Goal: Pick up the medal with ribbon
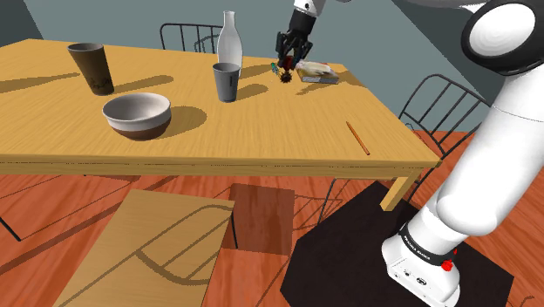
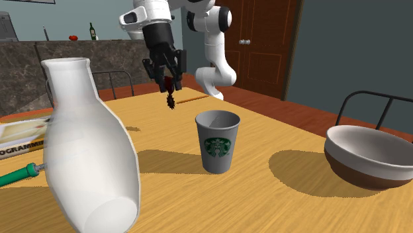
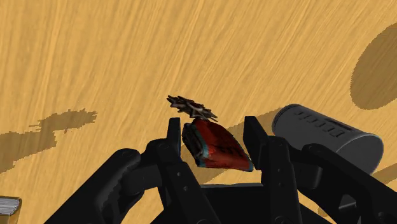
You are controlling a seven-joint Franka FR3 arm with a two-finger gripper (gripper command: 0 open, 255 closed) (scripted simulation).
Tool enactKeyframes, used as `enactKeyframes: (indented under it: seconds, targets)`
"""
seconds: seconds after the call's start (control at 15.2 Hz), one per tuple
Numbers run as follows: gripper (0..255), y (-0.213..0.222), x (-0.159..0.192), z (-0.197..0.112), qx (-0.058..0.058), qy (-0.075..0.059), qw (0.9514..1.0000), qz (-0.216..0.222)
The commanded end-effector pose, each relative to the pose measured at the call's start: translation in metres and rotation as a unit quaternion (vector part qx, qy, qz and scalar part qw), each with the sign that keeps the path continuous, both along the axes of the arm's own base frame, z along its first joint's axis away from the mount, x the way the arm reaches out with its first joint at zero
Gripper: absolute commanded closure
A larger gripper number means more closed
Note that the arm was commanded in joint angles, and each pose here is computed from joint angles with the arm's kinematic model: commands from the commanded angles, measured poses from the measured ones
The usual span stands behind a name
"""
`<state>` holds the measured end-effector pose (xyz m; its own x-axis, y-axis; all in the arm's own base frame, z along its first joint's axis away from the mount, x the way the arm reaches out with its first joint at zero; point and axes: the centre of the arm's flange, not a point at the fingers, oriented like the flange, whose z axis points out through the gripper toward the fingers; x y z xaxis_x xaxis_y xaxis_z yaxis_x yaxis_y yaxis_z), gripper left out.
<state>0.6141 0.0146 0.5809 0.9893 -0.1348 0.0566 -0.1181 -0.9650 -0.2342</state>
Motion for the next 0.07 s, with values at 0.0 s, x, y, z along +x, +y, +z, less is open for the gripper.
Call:
enactKeyframes:
  seconds: [0.0]
  targets:
    - [255,0.0001,-0.0004,0.0030,0.000,0.000,1.0000,0.000]
